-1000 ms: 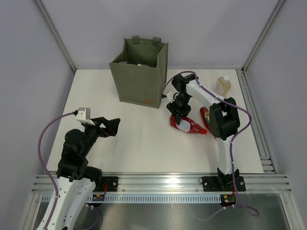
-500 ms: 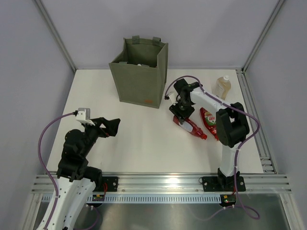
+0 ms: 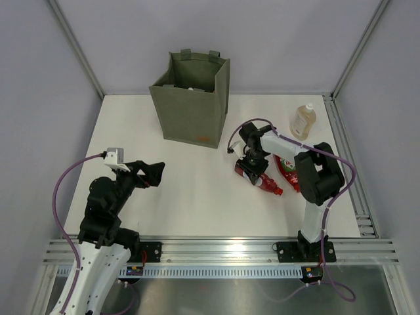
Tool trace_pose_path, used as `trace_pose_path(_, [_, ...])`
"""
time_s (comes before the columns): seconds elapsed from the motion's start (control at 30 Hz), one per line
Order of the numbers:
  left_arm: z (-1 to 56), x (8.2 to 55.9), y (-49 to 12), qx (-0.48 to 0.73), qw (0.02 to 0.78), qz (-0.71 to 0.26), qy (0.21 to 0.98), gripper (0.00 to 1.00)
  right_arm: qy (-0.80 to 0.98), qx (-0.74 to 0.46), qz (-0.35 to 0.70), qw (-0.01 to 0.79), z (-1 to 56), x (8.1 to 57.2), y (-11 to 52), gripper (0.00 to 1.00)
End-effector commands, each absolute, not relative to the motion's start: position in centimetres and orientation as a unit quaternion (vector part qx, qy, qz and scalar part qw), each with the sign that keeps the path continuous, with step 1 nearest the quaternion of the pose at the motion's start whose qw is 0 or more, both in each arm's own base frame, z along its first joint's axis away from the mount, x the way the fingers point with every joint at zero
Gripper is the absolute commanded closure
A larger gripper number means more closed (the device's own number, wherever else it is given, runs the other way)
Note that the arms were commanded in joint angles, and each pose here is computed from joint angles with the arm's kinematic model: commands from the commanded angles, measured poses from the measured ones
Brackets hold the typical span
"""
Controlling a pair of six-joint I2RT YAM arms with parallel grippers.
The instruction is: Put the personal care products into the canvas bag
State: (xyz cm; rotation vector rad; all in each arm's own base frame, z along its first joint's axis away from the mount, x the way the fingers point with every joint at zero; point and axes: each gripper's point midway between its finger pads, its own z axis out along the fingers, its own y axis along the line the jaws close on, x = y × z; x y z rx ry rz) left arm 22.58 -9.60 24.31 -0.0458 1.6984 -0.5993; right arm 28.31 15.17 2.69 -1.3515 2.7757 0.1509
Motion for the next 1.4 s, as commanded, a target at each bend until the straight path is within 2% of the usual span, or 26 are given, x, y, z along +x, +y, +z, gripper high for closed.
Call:
trace_pose_path(0.0, [26.4, 22.7, -9.7, -0.017, 0.642, -0.268, 0.718, 0.01, 0.89, -0.441, 0.074, 0.085, 4.5, 29.5, 16.9, 0.74])
trace_pose_path(0.07, [26.6, 22.6, -9.5, -0.017, 0.644, -0.265, 0.718, 0.01, 0.886, -0.441, 0.086, 0.115, 5.7, 29.9, 17.6, 0.98])
trace_pose_path(0.1, [26.6, 22.6, -9.5, -0.016, 0.644, -0.264, 0.718, 0.01, 0.884, -0.441, 0.096, 0.124, 6.1, 29.8, 17.9, 1.0])
trace_pose_path(0.17, [26.8, 22.5, -9.5, -0.016, 0.645, -0.263, 0.717, 0.01, 0.875, -0.442, 0.127, 0.15, 7.9, 29.9, 18.6, 1.0])
trace_pose_path(0.33, [27.1, 22.4, -9.4, -0.017, 0.648, -0.263, 0.714, 0.01, 0.816, -0.452, 0.303, 0.194, 14.5, 27.4, 22.5, 1.0])
trace_pose_path(0.43, [27.5, 22.3, -9.2, -0.018, 0.654, -0.261, 0.71, 0.01, 0.764, -0.463, 0.388, 0.226, 20.1, 25.9, 24.9, 1.0])
trace_pose_path(0.53, [27.7, 22.3, -9.1, -0.02, 0.658, -0.259, 0.707, 0.01, 0.725, -0.46, 0.432, 0.277, 26.8, 26.5, 27.0, 1.0])
trace_pose_path(0.57, [27.9, 22.2, -9.0, -0.02, 0.66, -0.257, 0.705, 0.01, 0.704, -0.466, 0.435, 0.313, 30.3, 27.7, 27.8, 1.0])
trace_pose_path(0.63, [28.1, 22.2, -8.9, -0.022, 0.662, -0.256, 0.704, 0.01, 0.704, -0.442, 0.445, 0.335, 33.5, 29.6, 28.9, 1.0])
trace_pose_path(0.67, [28.2, 22.2, -8.8, -0.024, 0.664, -0.256, 0.702, 0.01, 0.678, -0.441, 0.428, 0.403, 38.3, 31.4, 29.4, 1.0])
trace_pose_path(0.73, [28.2, 22.2, -8.8, -0.026, 0.665, -0.256, 0.701, 0.01, 0.682, -0.397, 0.43, 0.439, 41.1, 34.6, 30.6, 1.0])
trace_pose_path(0.77, [28.3, 22.2, -8.8, -0.027, 0.666, -0.257, 0.7, 0.01, 0.638, -0.392, 0.422, 0.511, 46.6, 35.7, 30.9, 1.0])
trace_pose_path(0.83, [28.5, 22.2, -8.8, -0.029, 0.666, -0.258, 0.699, 0.01, 0.645, -0.33, 0.401, 0.561, 48.1, 40.8, 32.1, 1.0])
trace_pose_path(0.87, [28.7, 22.1, -8.8, -0.03, 0.668, -0.26, 0.697, 0.01, 0.615, -0.299, 0.38, 0.623, 52.4, 41.8, 31.3, 1.0])
trace_pose_path(1.03, [29.2, 21.8, -8.7, -0.031, 0.67, -0.26, 0.695, 0.01, 0.51, -0.207, 0.349, 0.759, 56.6, 48.7, 32.8, 1.0])
trace_pose_path(1.1, [29.3, 21.7, -8.5, -0.033, 0.669, -0.257, 0.697, 0.01, 0.484, -0.198, 0.334, 0.784, 56.4, 50.1, 33.6, 1.0])
trace_pose_path(1.13, [29.3, 21.6, -8.5, -0.034, 0.669, -0.257, 0.696, 0.01, 0.489, -0.201, 0.319, 0.787, 54.1, 52.2, 34.7, 1.0])
trace_pose_path(1.17, [29.2, 21.5, -8.4, -0.035, 0.667, -0.256, 0.699, 0.01, 0.461, -0.203, 0.317, 0.804, 56.1, 51.5, 34.7, 1.0])
trace_pose_path(1.27, [28.9, 21.4, -8.2, -0.04, 0.666, -0.254, 0.7, 0.01, 0.459, -0.197, 0.311, 0.809, 53.8, 53.4, 35.9, 1.0])
trace_pose_path(1.33, [28.8, 21.3, -8.2, -0.042, 0.667, -0.254, 0.699, 0.01, 0.46, -0.209, 0.308, 0.806, 53.6, 53.0, 36.0, 1.0])
trace_pose_path(1.37, [28.7, 21.3, -8.1, -0.043, 0.665, -0.253, 0.701, 0.01, 0.484, -0.227, 0.314, 0.785, 50.9, 53.4, 36.9, 0.94])
